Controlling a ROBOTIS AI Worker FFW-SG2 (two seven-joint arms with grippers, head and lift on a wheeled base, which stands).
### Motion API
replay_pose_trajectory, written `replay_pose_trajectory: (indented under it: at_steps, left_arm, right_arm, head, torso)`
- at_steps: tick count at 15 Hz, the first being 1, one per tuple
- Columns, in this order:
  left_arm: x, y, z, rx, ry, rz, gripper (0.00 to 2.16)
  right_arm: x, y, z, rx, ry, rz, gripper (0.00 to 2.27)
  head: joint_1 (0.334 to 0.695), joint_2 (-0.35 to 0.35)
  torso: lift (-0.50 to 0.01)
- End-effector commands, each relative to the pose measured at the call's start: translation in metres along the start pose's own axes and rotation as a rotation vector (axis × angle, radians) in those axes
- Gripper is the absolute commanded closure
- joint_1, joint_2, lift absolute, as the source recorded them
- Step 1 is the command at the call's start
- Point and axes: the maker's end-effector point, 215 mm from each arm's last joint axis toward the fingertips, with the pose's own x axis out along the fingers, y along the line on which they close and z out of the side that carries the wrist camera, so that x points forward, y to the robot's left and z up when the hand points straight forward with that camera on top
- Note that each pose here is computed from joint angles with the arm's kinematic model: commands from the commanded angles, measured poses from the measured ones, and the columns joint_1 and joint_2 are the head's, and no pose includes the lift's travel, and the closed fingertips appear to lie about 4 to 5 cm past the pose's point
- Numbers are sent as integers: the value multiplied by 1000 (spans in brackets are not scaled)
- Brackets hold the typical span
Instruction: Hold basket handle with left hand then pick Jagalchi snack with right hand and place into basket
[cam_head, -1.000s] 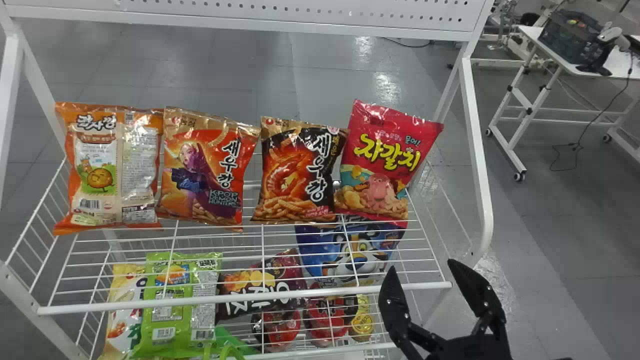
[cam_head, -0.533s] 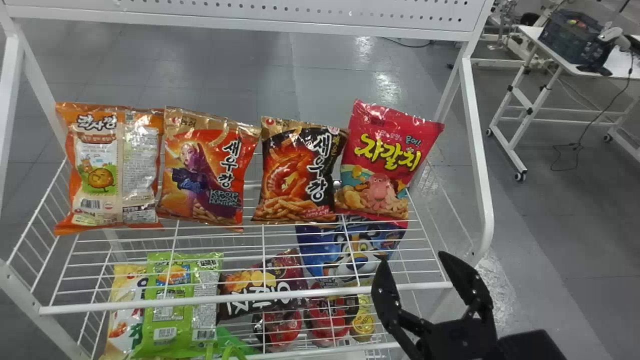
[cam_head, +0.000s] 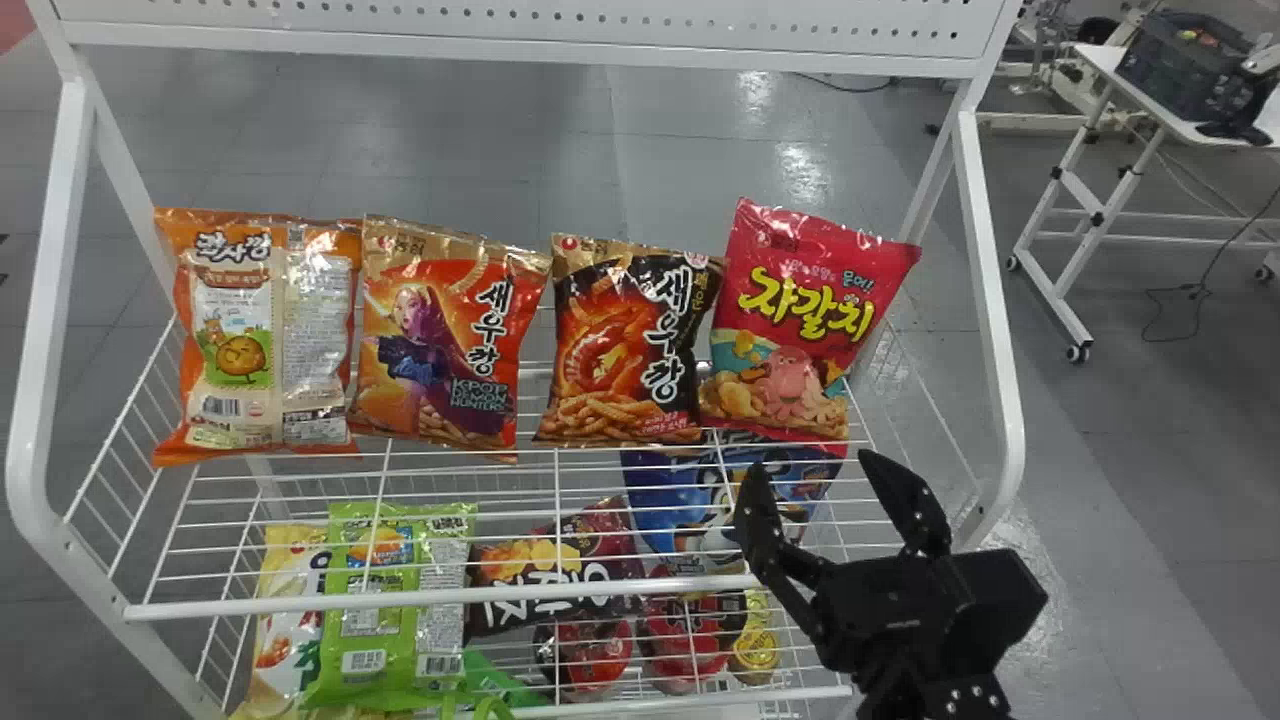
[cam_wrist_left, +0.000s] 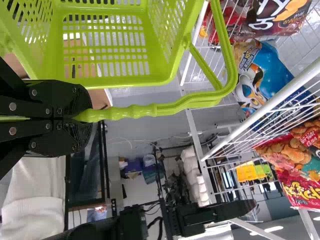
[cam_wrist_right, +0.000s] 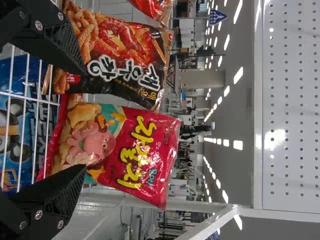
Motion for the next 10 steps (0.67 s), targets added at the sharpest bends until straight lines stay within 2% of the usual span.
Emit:
replay_pose_trajectory:
  at_steps: [1, 10]
  left_arm:
    - [0, 2, -1, -5, 0, 3, 1713]
    - [0, 12, -2, -17, 7, 16, 1713]
  right_arm:
    - [19, -4, 0, -2, -6, -7, 161]
    - [88, -18, -11, -15, 28, -42, 164]
  head:
    - [695, -103]
    - [695, -94]
  torso:
    - [-10]
    - [-10]
